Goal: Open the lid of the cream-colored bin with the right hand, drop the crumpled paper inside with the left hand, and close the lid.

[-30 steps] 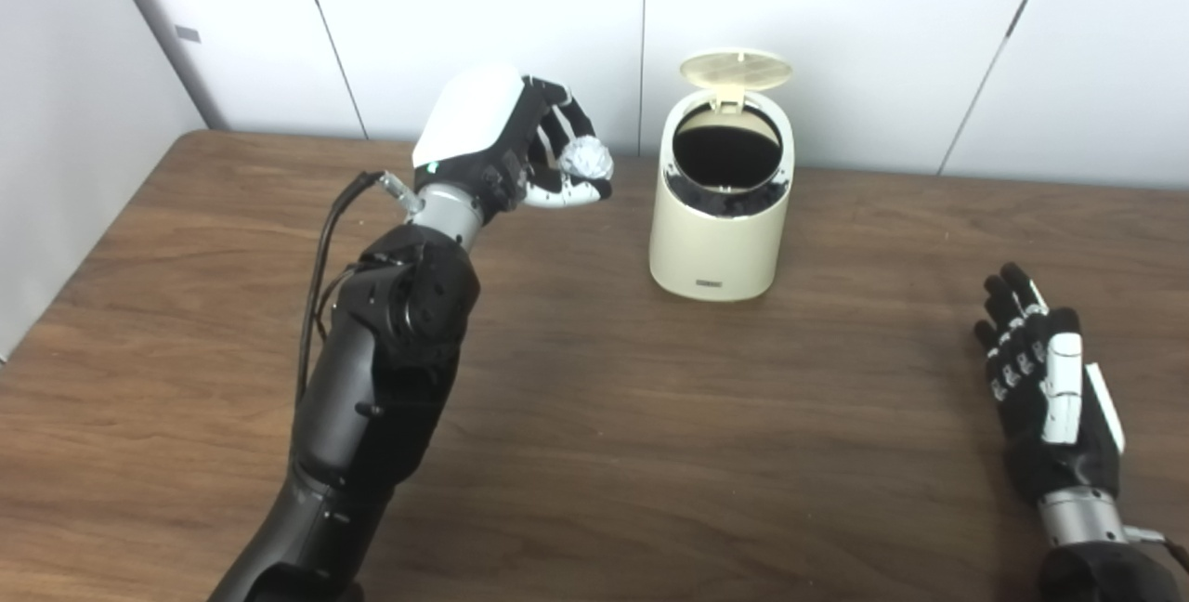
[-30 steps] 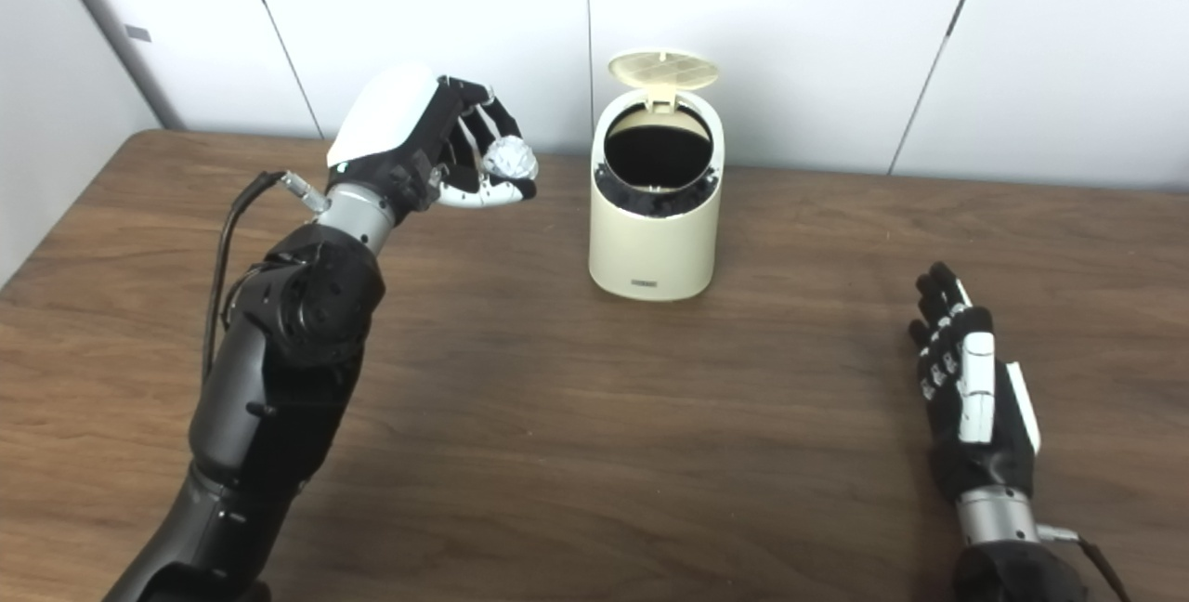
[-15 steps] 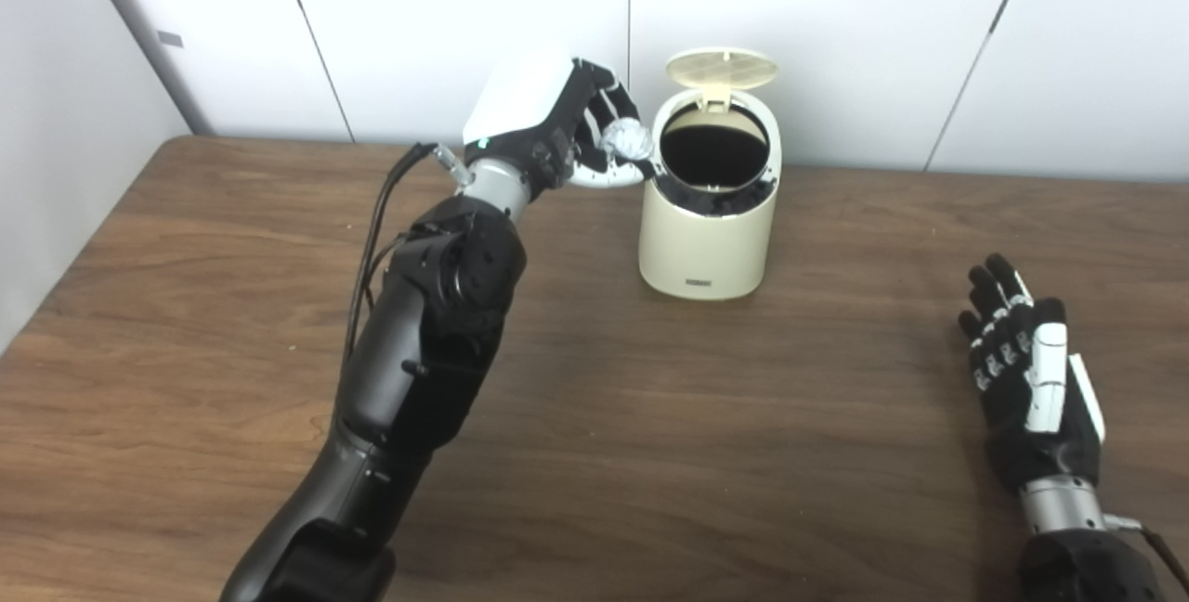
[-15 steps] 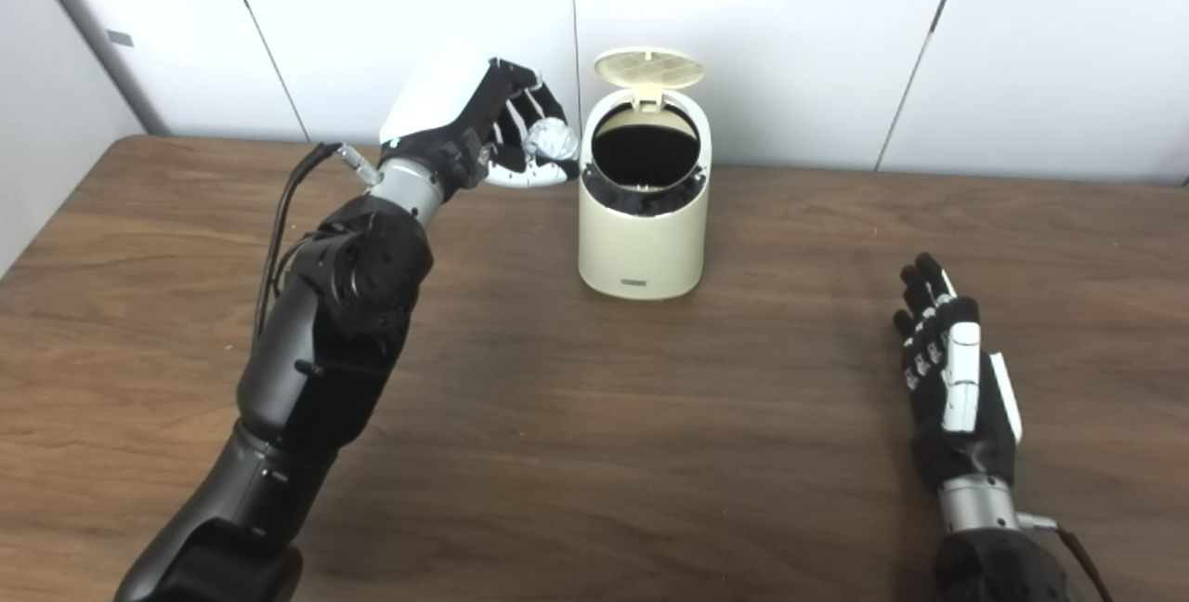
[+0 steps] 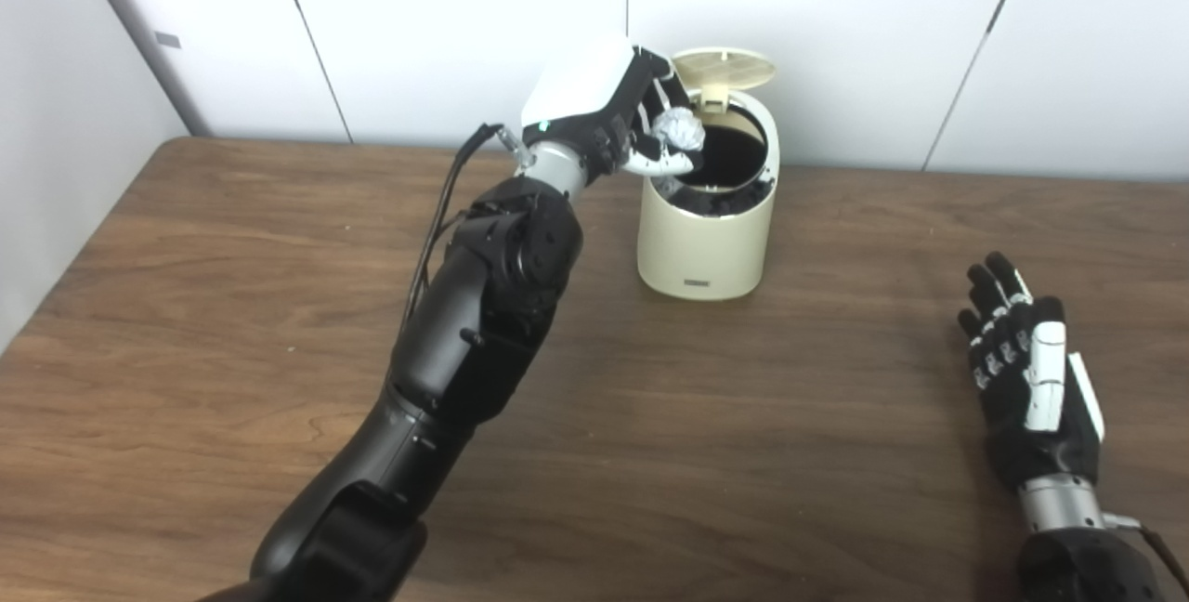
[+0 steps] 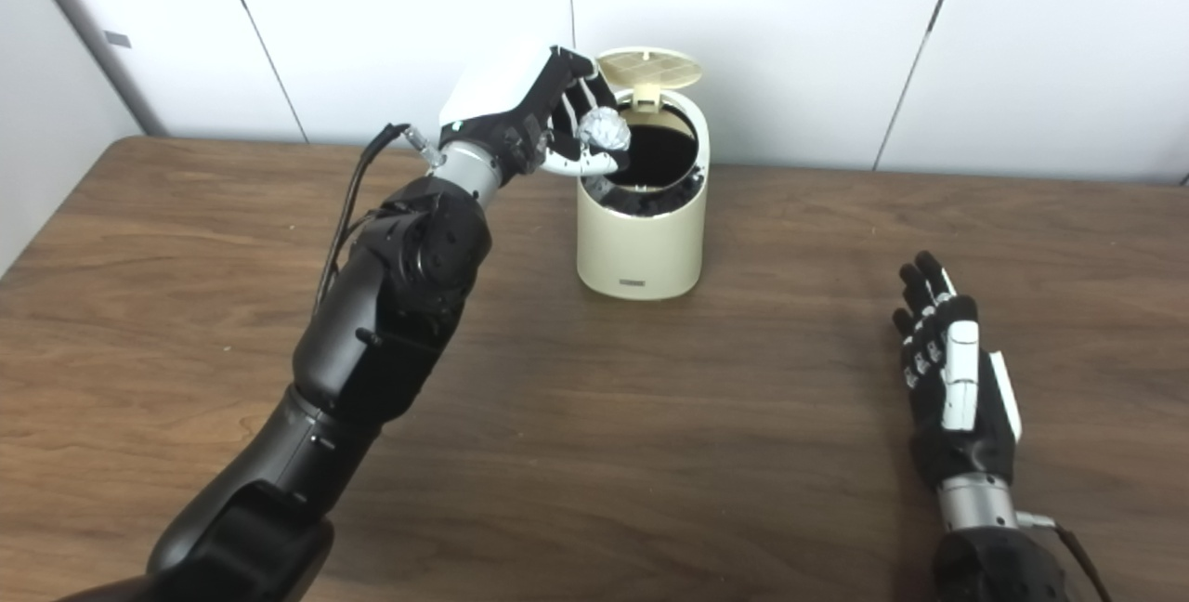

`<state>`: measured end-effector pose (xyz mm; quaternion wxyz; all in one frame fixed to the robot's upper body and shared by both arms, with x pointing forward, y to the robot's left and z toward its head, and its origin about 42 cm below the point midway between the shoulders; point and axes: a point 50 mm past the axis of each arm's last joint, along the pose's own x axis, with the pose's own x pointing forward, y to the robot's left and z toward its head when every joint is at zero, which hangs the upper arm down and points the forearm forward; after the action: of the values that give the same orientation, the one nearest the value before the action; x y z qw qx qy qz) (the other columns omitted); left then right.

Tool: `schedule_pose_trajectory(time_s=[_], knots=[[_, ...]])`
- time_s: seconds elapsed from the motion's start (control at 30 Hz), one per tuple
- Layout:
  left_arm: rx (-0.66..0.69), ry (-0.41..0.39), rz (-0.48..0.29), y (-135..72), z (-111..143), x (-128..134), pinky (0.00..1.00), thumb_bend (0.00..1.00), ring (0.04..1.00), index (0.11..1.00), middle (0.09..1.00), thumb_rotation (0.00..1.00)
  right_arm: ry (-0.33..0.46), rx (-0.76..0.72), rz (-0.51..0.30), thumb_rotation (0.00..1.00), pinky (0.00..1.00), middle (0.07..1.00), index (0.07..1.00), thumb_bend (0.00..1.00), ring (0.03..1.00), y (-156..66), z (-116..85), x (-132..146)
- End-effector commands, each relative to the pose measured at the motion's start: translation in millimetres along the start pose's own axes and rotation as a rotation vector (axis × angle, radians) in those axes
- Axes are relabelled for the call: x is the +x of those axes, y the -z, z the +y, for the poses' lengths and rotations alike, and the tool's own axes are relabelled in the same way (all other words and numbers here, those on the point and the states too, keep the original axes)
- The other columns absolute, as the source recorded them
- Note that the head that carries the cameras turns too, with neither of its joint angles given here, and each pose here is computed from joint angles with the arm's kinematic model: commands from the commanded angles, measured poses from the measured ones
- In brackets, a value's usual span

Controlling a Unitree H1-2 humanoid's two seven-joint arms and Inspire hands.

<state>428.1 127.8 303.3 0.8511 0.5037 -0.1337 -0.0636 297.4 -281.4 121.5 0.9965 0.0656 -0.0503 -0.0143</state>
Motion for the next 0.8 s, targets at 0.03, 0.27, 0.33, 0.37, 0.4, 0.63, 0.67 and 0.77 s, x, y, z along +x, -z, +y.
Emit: schedule_pose_trajectory(time_s=[0.03,0.27,0.33,0.37,0.4,0.63,0.67,0.77], knots=[[0.020,-0.094,-0.076,-29.3,24.2,15.0,0.38,0.48,0.403,0.495,0.477,0.00,0.012,0.048,0.030,0.97,1.00,0.945,0.931,0.48,1.000,18.3,5.4,-6.2],[0.024,-0.091,-0.088,-39.2,23.2,17.4,0.34,0.47,0.394,0.496,0.474,0.00,0.002,0.022,0.028,1.00,1.00,0.955,0.941,0.49,1.000,13.1,2.4,-4.2],[0.016,-0.091,-0.089,-40.3,21.7,18.5,0.38,0.48,0.405,0.492,0.483,0.00,0.003,0.031,0.022,0.99,1.00,0.954,0.938,0.49,1.000,11.6,0.7,-2.6],[0.009,-0.091,-0.089,-40.4,21.0,18.8,0.35,0.48,0.401,0.494,0.486,0.00,0.002,0.032,0.019,1.00,1.00,0.956,0.938,0.48,1.000,11.1,0.2,-2.0],[0.003,-0.089,-0.089,-40.7,20.7,18.9,0.34,0.47,0.400,0.495,0.487,0.00,0.001,0.031,0.016,1.00,1.00,0.956,0.938,0.48,1.000,10.3,-0.1,-1.6],[-0.002,-0.072,-0.076,-44.6,18.3,17.6,0.30,0.47,0.410,0.504,0.465,0.00,-0.004,0.017,0.005,1.00,1.00,0.961,0.940,0.49,1.000,8.4,-1.0,-1.2],[0.000,-0.070,-0.073,-45.0,18.2,17.4,0.30,0.47,0.406,0.504,0.461,0.00,-0.004,0.017,0.004,1.00,1.00,0.960,0.940,0.49,1.000,8.2,-1.0,-1.2],[0.005,-0.072,-0.071,-43.9,17.6,16.7,0.31,0.47,0.409,0.498,0.465,0.00,0.002,0.013,0.005,1.00,1.00,0.957,0.941,0.49,1.000,7.3,-1.7,-1.3]])
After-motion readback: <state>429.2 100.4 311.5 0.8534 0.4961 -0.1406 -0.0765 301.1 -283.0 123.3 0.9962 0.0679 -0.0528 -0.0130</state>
